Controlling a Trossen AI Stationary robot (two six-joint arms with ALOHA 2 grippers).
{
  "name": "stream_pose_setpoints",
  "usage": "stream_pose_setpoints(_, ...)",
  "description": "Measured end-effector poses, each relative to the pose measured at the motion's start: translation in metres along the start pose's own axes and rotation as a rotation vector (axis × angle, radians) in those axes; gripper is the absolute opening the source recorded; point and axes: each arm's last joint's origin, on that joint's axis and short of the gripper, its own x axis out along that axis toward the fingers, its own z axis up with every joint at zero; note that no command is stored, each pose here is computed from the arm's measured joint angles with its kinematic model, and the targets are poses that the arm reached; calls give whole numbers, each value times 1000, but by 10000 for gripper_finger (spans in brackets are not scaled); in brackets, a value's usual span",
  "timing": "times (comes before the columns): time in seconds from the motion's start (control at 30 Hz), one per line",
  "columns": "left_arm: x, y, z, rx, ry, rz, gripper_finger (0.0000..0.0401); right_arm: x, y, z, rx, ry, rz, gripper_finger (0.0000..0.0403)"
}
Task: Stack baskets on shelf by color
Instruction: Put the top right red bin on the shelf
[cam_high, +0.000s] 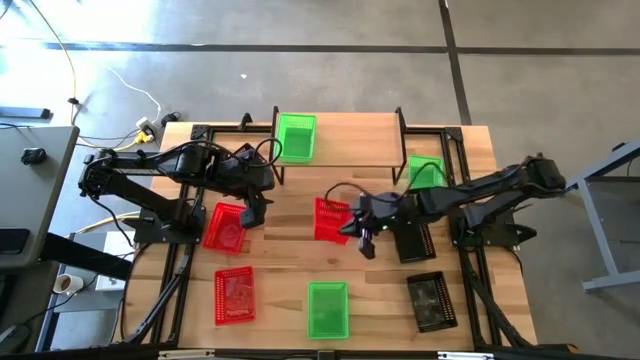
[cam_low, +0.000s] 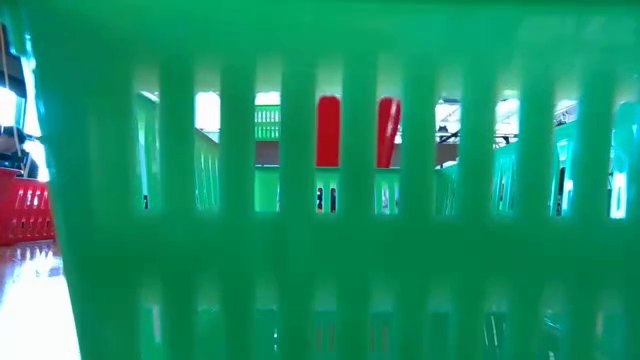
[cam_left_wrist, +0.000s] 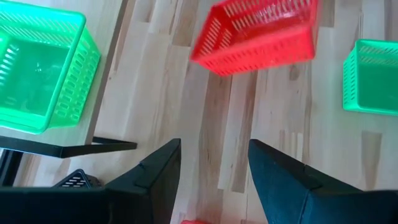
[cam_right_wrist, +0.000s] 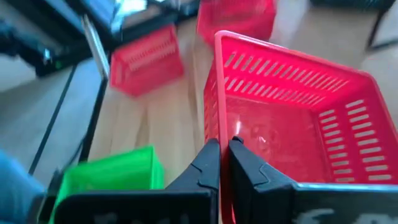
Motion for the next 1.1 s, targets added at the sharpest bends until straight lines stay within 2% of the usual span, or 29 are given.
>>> stream_pose_setpoints(0.13, 0, 0, 0, 0, -2, 13, 179, -24, 3, 14, -44, -120, -49, 0)
stream_pose_setpoints(0.23, 0, 1, 0, -9, -7, 49, 179, -42, 5, 24, -123, -216, -101, 0)
stream_pose_setpoints(0.4, 0, 3, 0, -21, -14, 94, 179, -68, 3, 40, -333, -353, -207, 0)
stream_pose_setpoints(0.53, 0, 4, 1, -54, -17, 114, 179, -81, -6, 51, -509, -418, -368, 0)
stream_pose_setpoints(0.7, 0, 11, 1, -92, -23, 173, 179, -93, -20, 70, -663, -377, -565, 0)
stream_pose_setpoints(0.83, 1, 17, 2, -136, -27, 218, 179, -95, -34, 85, -733, -263, -644, 0)
stream_pose_setpoints(0.97, 2, 23, 2, -168, -26, 234, 179, -92, -49, 98, -736, -134, -662, 0)
stream_pose_setpoints(1.1, 2, 27, 2, -184, -25, 245, 179, -79, -64, 106, -708, -29, -619, 0)
